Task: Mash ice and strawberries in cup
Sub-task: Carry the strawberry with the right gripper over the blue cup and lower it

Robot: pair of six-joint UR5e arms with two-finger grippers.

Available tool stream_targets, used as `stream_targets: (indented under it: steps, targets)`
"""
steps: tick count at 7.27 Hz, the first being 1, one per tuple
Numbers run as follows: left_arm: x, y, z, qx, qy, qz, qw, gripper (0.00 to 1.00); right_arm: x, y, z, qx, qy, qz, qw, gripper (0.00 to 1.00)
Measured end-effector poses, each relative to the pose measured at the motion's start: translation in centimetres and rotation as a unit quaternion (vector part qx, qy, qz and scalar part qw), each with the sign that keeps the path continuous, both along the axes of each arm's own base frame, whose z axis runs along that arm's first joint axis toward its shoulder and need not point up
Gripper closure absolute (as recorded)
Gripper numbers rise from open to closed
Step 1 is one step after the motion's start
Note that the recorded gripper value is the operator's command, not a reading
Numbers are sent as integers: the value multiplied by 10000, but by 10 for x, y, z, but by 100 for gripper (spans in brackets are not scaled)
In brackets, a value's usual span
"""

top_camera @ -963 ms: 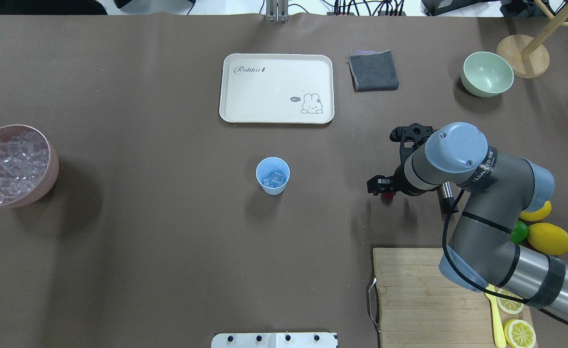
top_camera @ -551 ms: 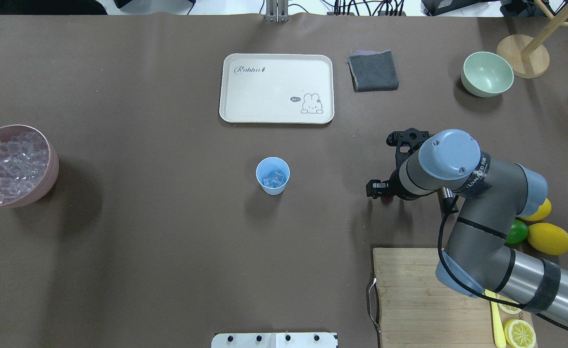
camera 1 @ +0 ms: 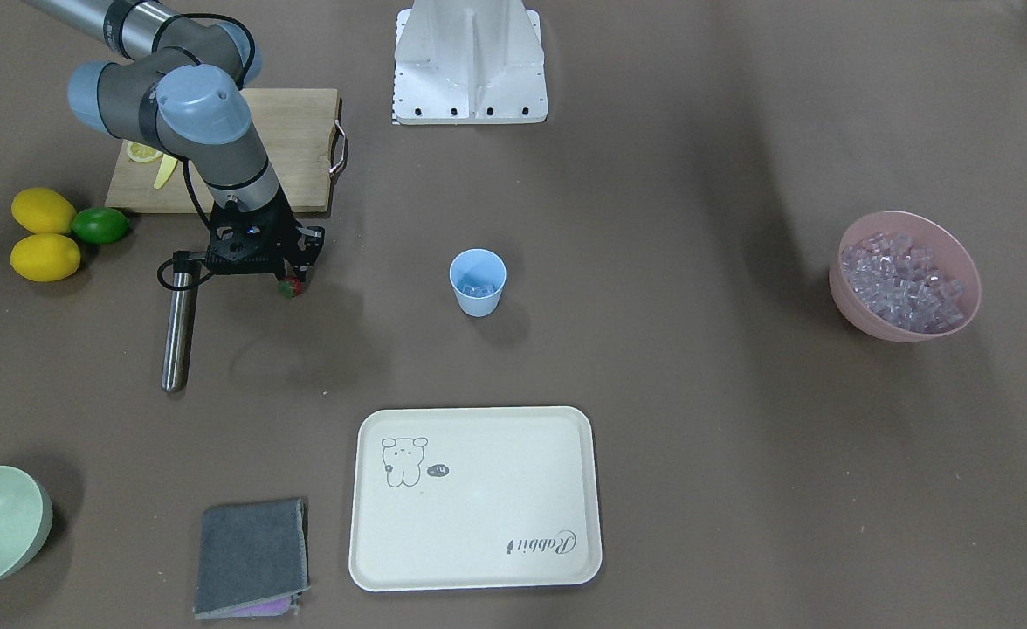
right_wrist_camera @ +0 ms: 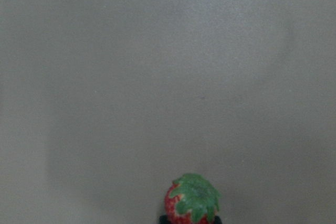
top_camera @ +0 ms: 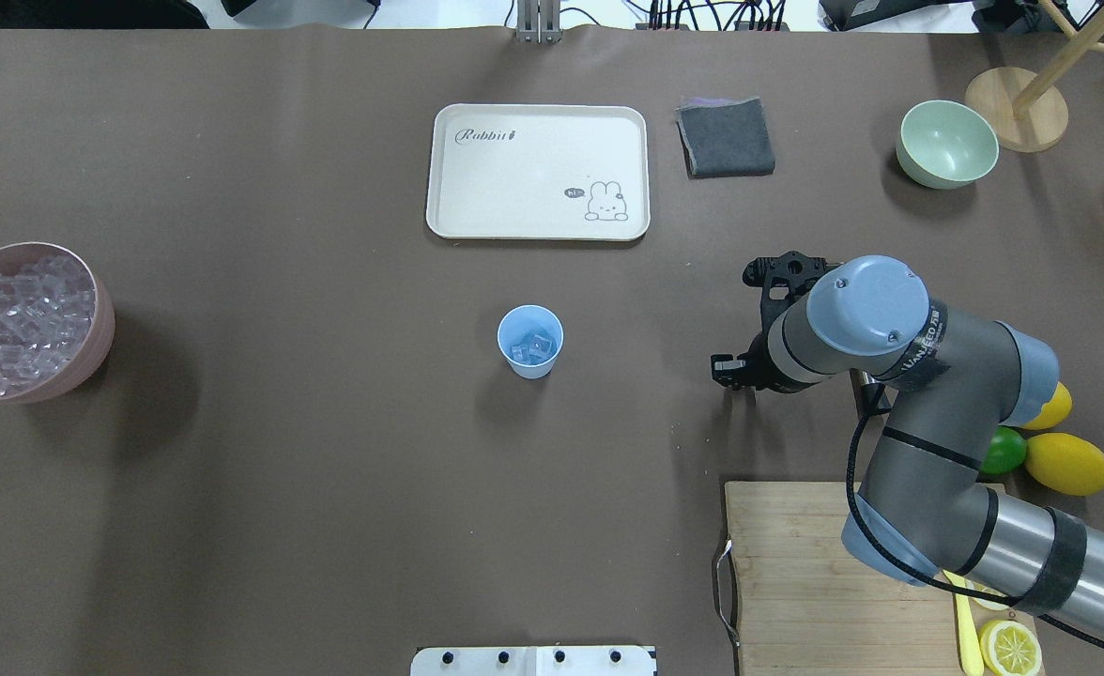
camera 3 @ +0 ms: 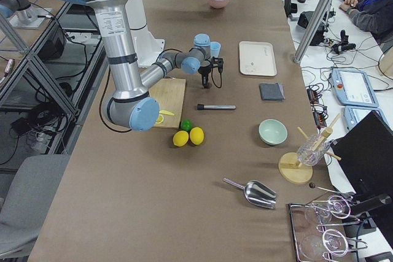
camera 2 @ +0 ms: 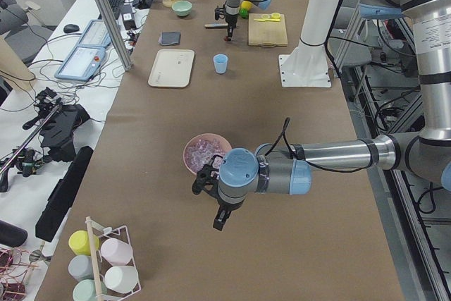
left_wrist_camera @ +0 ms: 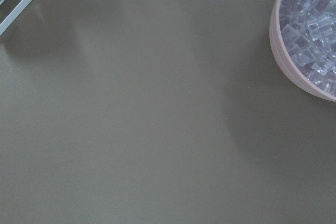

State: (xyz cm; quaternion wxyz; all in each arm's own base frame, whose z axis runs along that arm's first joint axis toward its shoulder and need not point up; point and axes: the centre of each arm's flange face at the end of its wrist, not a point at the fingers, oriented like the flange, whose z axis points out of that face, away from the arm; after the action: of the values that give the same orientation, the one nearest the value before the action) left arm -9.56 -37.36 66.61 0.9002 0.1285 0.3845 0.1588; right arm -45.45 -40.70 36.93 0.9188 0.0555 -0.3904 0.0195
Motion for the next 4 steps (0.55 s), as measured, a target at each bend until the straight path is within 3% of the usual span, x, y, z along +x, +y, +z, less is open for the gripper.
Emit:
stream_targets:
  steps: [4]
  targets:
    - [0,-1,-1,13,-4,0,10000,0,-15,-11,-111,793,-656,224,9944,100]
